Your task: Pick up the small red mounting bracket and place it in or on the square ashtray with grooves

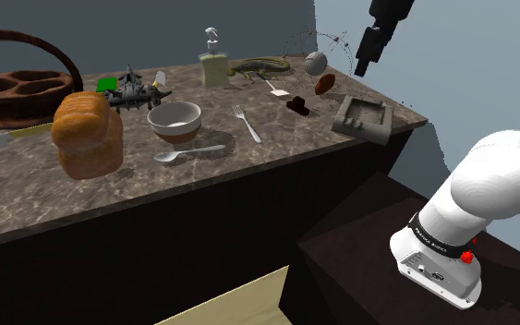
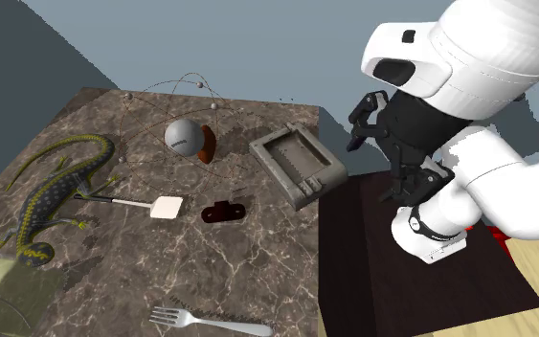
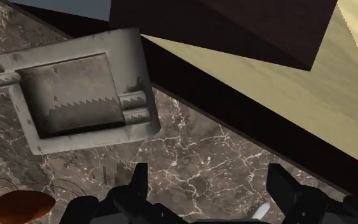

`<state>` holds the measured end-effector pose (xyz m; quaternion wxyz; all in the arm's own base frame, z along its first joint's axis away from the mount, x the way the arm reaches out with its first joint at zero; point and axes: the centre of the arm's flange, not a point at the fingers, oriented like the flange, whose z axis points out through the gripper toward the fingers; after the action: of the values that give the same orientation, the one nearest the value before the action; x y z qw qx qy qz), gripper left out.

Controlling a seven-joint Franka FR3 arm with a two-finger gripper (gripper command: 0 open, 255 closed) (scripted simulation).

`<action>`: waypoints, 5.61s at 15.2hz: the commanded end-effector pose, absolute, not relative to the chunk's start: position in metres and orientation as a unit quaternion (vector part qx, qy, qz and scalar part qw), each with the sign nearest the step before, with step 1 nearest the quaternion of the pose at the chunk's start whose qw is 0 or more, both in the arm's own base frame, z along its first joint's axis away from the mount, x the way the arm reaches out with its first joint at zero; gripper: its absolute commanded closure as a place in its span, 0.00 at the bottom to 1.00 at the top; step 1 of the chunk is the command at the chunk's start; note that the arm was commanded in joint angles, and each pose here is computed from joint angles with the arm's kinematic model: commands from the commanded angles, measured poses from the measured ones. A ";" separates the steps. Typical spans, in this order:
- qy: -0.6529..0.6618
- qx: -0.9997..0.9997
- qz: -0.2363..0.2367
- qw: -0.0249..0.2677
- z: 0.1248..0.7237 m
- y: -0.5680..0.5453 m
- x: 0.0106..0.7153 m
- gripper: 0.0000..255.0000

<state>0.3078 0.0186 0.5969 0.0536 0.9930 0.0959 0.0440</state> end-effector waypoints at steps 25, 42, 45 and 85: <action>0.023 1.000 -0.013 0.017 0.413 -0.074 0.569 0.00; 0.021 1.000 -0.015 0.016 0.369 -0.079 0.579 1.00; 0.021 1.000 -0.015 0.013 0.372 -0.093 0.583 1.00; 0.164 0.979 0.109 0.045 0.390 -0.082 0.609 0.00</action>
<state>0.6177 -0.0856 0.3926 0.0488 0.9796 0.1539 0.1197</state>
